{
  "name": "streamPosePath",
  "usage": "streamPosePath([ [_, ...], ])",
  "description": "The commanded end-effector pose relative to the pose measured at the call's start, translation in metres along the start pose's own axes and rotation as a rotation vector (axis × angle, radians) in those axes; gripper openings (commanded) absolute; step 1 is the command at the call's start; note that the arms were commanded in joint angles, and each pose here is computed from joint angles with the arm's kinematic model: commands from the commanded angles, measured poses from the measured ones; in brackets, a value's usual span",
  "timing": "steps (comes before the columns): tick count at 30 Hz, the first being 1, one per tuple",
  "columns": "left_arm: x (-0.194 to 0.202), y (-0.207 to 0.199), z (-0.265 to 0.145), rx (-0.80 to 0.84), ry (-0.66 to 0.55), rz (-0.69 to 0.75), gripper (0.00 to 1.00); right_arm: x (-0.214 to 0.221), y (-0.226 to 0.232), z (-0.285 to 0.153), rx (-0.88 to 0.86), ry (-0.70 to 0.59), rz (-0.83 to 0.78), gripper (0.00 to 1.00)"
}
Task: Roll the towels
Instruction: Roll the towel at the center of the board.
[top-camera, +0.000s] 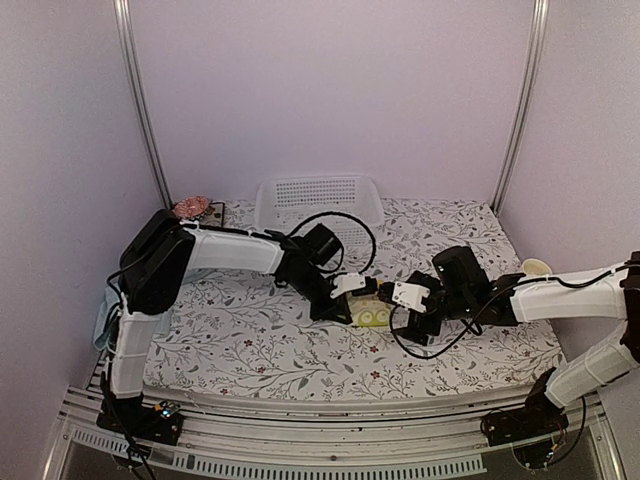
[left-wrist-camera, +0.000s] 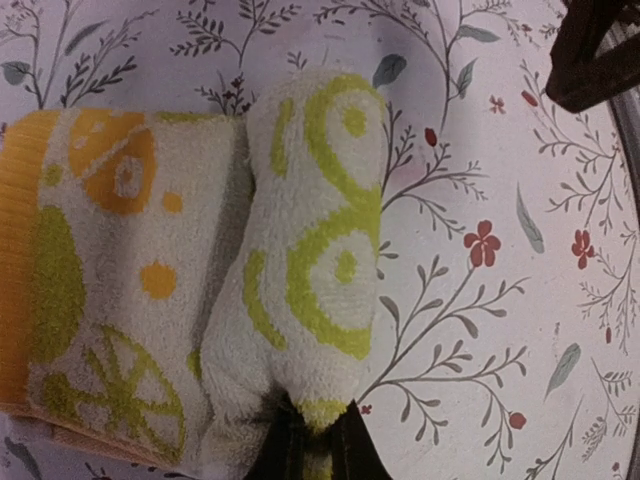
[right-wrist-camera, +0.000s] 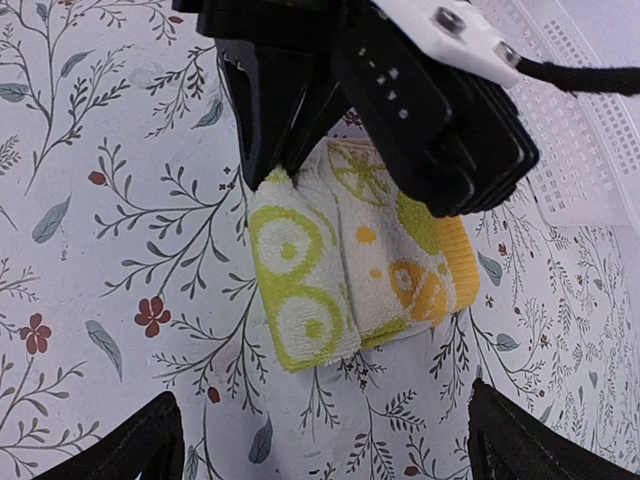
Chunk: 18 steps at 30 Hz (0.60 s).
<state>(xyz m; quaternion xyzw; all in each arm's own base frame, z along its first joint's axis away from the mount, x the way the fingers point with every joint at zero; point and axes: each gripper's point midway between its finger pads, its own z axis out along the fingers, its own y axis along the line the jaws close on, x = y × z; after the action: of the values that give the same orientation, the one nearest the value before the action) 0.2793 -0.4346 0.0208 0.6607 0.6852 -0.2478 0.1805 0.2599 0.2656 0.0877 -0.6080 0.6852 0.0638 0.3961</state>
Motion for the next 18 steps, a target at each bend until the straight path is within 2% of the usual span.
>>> streamPosePath([
  [1, 0.062, -0.033, 0.024, 0.171, 0.196, -0.181, 0.0, -0.022, -0.001, 0.006, 0.025, -0.048, -0.105, 0.96],
  [9, 0.062, -0.034, 0.027, 0.222, 0.212, -0.247, 0.0, -0.028, 0.021, 0.032, -0.028, -0.02, -0.167, 0.85],
  [18, 0.061, -0.033, 0.025, 0.243, 0.203, -0.277, 0.0, -0.022, 0.024, 0.05, 0.027, 0.035, -0.188, 0.79],
])
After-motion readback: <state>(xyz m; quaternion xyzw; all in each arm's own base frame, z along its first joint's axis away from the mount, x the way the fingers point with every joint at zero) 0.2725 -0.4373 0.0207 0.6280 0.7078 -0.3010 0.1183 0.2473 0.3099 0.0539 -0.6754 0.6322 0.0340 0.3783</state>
